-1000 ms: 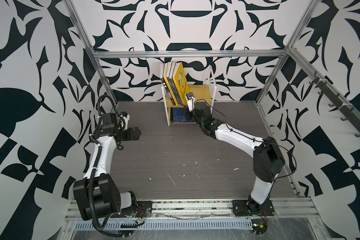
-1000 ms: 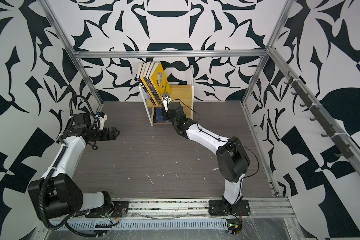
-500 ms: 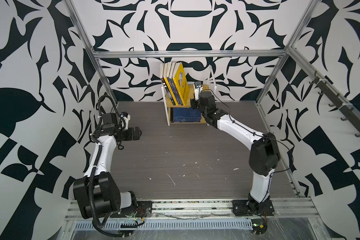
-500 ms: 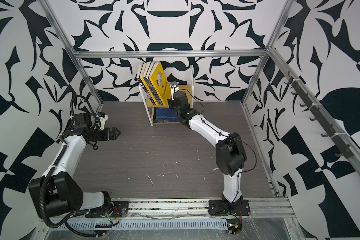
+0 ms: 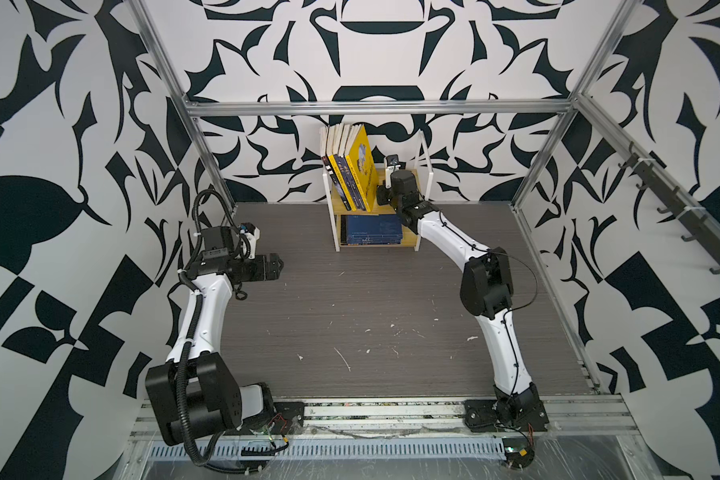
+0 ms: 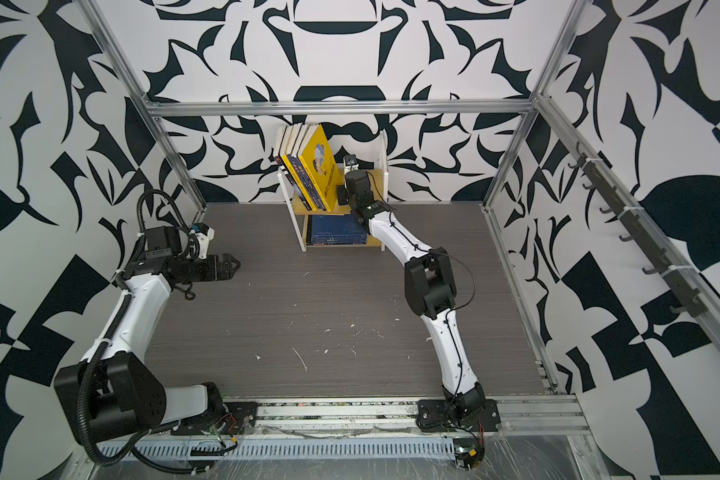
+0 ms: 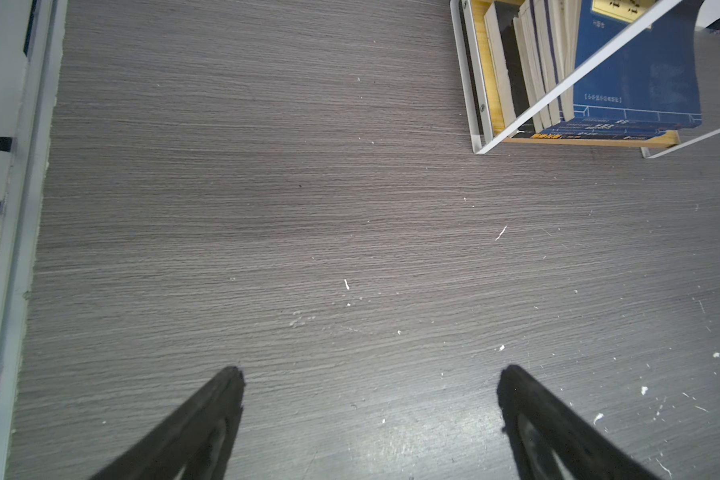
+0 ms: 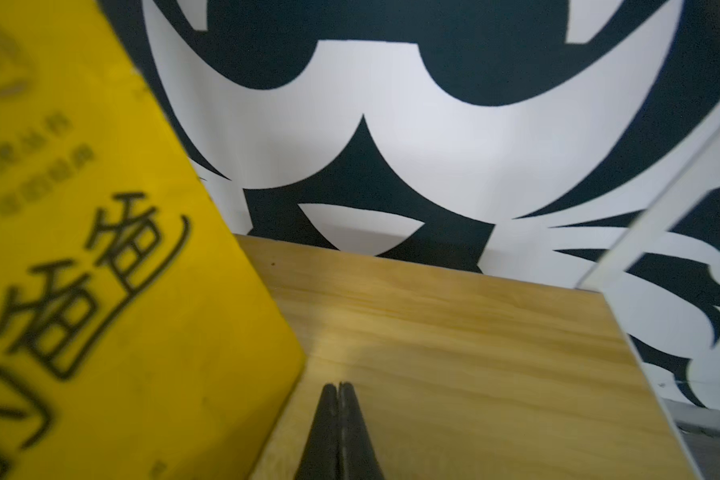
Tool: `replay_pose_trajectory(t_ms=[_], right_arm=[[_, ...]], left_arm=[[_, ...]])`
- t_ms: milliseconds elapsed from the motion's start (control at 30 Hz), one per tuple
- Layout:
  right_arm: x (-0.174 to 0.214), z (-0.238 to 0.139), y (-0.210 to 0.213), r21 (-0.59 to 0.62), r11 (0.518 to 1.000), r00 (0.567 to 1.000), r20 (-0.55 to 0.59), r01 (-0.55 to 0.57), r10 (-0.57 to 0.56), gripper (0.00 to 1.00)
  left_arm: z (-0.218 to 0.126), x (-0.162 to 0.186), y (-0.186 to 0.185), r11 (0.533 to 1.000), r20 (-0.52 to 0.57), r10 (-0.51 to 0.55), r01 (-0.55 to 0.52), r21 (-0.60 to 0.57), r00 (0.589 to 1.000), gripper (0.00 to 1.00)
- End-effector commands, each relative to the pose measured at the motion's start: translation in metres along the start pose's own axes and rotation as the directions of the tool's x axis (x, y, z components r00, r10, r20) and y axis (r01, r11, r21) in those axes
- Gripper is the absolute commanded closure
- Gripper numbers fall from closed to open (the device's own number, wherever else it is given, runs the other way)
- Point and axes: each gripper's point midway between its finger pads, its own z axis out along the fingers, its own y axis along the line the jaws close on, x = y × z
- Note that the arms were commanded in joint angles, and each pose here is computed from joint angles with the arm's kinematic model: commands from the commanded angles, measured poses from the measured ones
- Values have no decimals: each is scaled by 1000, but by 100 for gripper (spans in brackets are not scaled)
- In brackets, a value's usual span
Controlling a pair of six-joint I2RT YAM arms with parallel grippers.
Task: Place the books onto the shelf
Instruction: 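Push the yellow paperback against the books on the upper tier and release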
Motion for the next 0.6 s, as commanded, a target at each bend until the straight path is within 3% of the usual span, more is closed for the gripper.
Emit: replay_pose_trajectory(t_ms=[0, 267, 567], right_arm=[[-24, -1, 14, -84, 995, 997, 48, -56, 60, 100], [-13, 26, 26, -162, 982, 994, 33, -93, 100, 100], [-32, 12, 21, -138, 990, 997, 78, -9, 20, 100]], left_arm=[[-1, 5, -2, 1000, -11, -24, 24, 8, 1000, 0], [-2, 3, 2, 999, -6, -41, 41, -22, 999, 0], [1, 6, 4, 999, -6, -42, 42, -19, 999, 0]])
